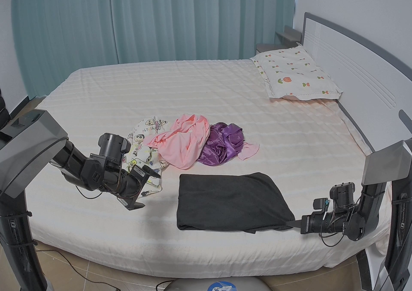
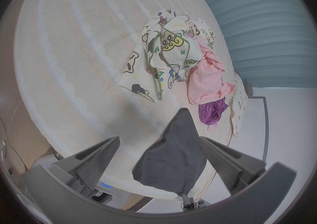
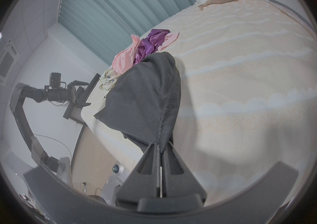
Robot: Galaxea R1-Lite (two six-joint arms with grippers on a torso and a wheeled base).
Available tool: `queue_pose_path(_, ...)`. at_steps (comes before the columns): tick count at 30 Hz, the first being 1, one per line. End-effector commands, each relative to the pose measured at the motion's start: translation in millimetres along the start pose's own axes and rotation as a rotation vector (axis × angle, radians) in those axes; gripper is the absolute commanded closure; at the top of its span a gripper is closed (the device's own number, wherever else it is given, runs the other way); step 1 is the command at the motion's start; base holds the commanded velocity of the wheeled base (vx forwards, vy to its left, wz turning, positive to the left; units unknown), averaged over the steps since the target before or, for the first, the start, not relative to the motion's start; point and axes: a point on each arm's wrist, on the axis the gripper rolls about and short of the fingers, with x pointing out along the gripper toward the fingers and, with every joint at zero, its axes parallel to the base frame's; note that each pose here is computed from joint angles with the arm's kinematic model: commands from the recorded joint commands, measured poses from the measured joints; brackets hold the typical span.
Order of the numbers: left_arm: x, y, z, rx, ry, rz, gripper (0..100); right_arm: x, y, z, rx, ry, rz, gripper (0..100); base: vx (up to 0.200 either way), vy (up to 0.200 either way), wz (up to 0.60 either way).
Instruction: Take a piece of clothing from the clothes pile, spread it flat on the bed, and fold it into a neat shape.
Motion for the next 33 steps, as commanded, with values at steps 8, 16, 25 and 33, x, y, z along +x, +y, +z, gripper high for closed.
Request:
queue_pose_path(8,0.4,0.1,0.0,0.000,0.000,0.000,0,-4.1,-8.0,-6.9,-0.046,0.025,-0.023,0,0.000,0.000,0.00)
queue_pose_path(16,0.4,0.1,0.0,0.000,0.000,0.000,0,14.2,-7.2,31.2,-0.006,-0.107,0.014,0,0.000,0.000,0.00)
queue_pose_path(25,0.3,-0.3,0.1,0.000,0.000,-0.001,0,66.5,-8.9,78.1,0.230,-0.250,0.040,0,0.000,0.000,0.00)
queue_pose_path(33,-0.2,-0.6,0.1,-0.004,-0.001,-0.002,0,95.6,-3.6,86.2,0.221,-0.224,0.061,0,0.000,0.000,0.00)
